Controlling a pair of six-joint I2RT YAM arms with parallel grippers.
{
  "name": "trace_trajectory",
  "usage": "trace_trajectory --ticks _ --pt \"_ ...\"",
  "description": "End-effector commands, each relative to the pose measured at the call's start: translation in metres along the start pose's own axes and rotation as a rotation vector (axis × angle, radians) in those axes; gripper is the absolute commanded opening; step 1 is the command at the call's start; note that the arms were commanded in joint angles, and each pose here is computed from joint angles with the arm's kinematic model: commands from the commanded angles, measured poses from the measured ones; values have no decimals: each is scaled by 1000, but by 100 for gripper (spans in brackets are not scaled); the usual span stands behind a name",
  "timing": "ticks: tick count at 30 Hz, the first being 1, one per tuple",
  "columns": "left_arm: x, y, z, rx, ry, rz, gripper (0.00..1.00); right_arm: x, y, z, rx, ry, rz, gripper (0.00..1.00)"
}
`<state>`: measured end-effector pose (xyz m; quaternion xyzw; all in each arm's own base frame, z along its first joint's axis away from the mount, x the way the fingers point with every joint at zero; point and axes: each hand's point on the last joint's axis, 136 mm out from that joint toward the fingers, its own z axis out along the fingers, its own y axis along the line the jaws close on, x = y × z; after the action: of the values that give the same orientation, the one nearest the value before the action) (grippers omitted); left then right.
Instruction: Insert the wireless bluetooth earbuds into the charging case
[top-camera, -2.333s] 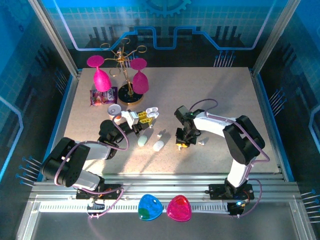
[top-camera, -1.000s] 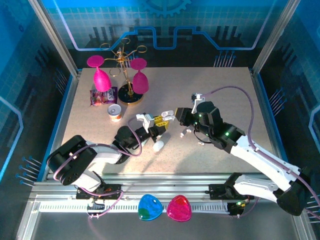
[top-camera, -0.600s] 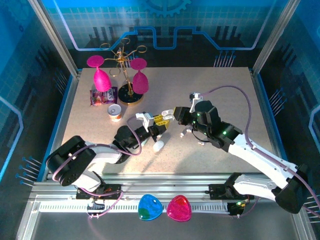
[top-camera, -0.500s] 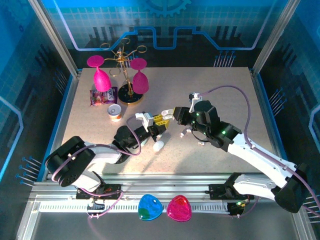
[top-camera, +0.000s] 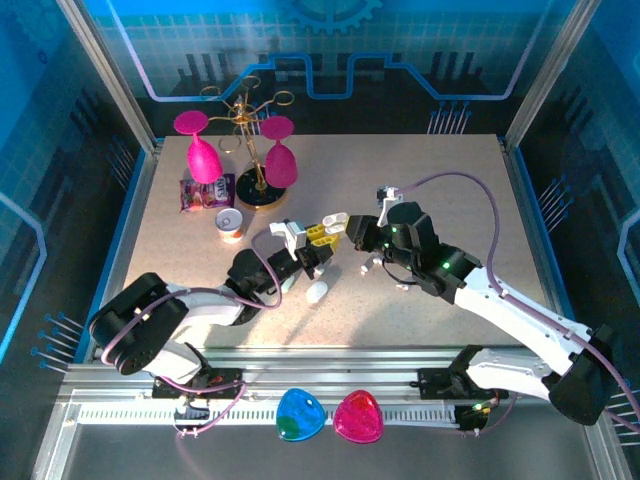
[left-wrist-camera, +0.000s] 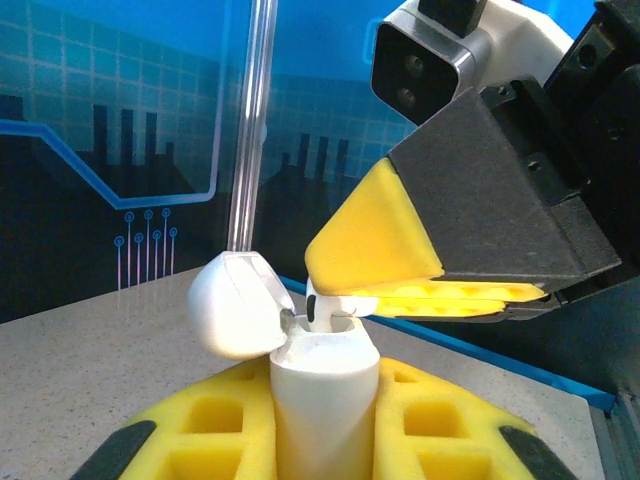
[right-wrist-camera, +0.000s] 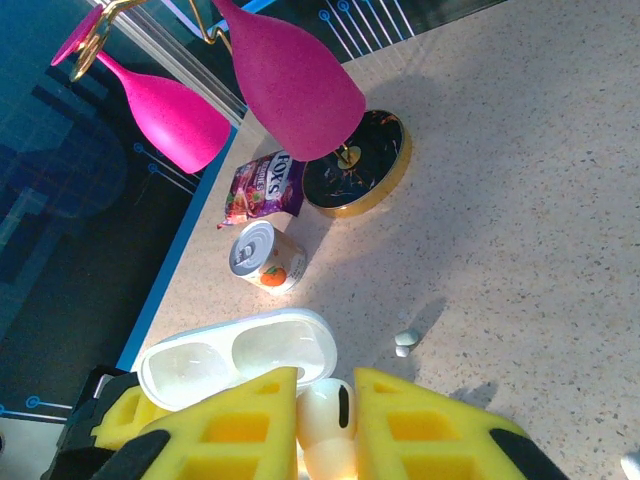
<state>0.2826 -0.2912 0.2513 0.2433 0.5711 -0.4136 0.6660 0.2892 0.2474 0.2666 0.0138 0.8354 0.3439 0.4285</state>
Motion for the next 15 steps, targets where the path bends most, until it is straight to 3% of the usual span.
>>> trace_trajectory --ticks 1,8,15 --pt "-26 -3 7 2 -80 24 4 4 6 2 -25 9 13 19" --pt "-24 -3 9 7 -74 23 4 3 10 0 -40 9 11 25" --pt "-20 -2 8 1 -66 24 4 -3 9 -10 -40 -18 3 47"
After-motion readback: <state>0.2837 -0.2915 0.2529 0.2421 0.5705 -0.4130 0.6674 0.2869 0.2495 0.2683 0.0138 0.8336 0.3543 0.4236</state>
